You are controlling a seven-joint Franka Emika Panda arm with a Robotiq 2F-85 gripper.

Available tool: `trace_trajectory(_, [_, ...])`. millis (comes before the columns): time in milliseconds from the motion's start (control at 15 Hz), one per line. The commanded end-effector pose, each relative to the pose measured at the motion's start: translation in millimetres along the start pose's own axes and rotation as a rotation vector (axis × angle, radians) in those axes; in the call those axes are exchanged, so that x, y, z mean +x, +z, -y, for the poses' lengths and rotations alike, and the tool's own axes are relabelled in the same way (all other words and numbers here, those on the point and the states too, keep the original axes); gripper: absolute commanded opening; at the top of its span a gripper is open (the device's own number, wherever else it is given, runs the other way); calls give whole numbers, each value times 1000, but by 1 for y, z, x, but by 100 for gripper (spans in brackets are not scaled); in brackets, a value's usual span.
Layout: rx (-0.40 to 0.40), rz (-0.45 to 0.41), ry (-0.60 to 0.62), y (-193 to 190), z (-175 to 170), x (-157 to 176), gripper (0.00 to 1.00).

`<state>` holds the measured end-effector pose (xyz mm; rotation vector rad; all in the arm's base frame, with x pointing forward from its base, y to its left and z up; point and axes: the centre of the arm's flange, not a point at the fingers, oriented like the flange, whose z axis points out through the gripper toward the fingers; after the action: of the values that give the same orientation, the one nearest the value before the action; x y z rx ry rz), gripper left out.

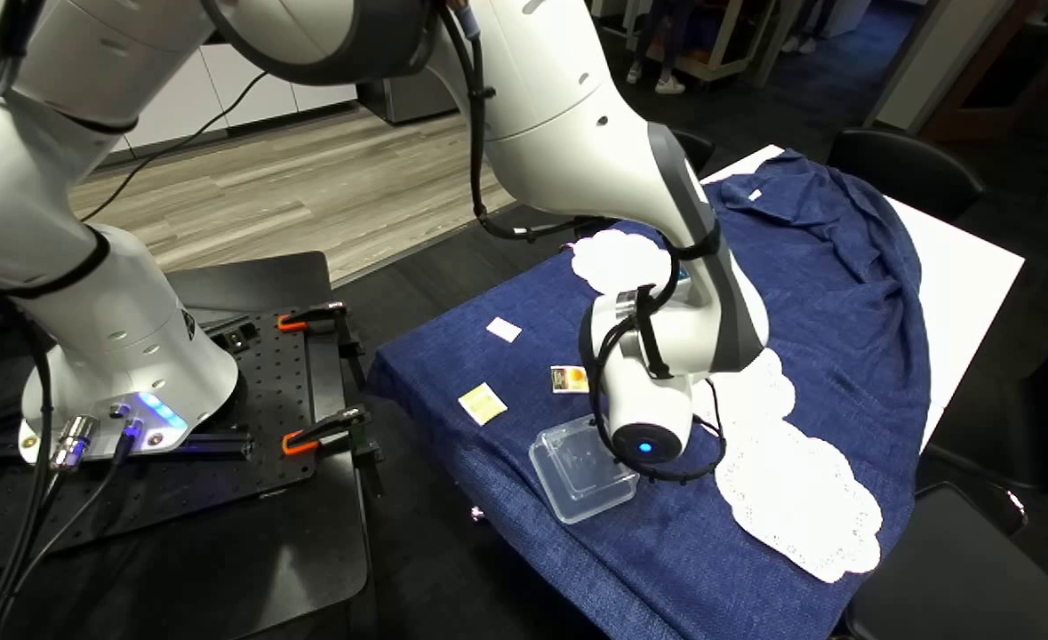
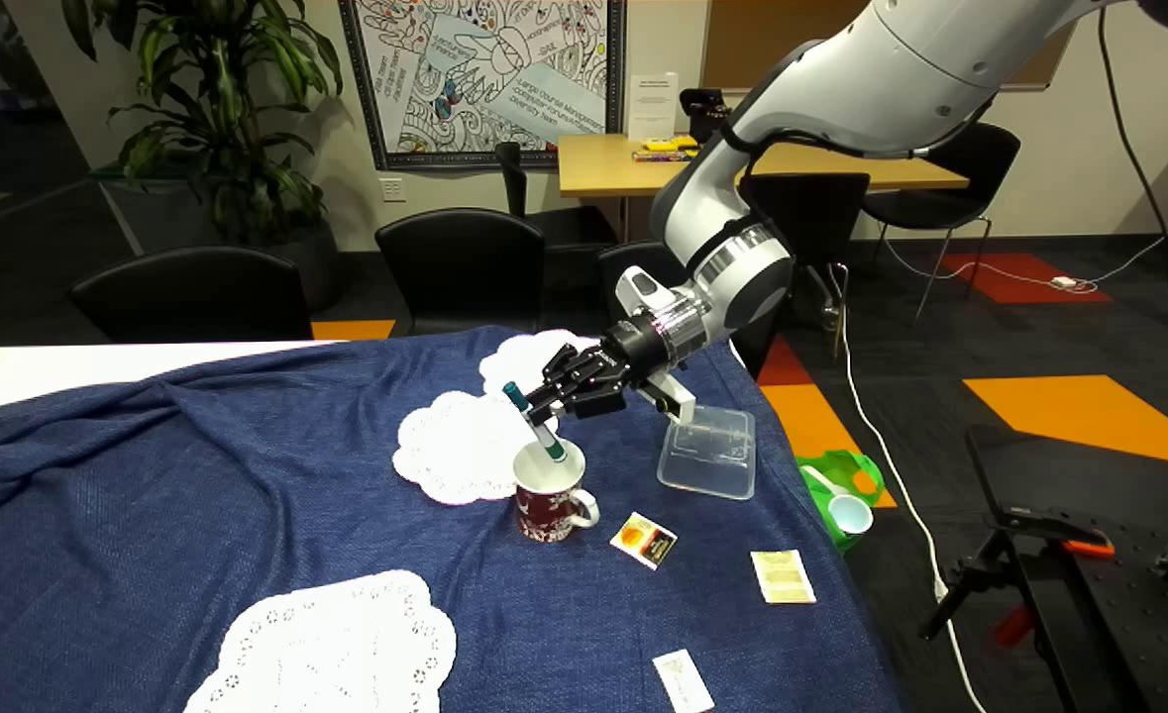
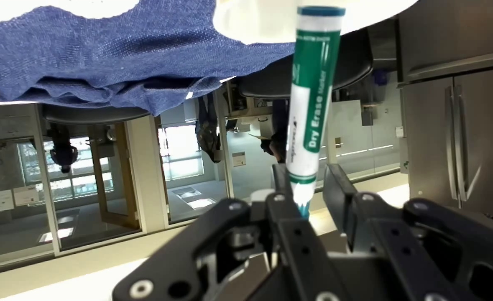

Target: Put the marker in the cup

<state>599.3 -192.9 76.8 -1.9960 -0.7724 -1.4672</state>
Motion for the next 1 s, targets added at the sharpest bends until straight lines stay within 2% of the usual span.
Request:
trace_trajectory(0, [-22, -11, -7, 0, -6, 2, 58])
trace_trajectory(267, [-29, -12, -8, 0, -7, 3, 89])
trace_trajectory(400, [-25, -9, -7, 1, -6, 2, 100])
trace_trajectory(733, [-4, 3, -7, 8, 2, -2, 100])
trace_trajectory(933, [-10, -6, -23, 7, 12, 9, 100])
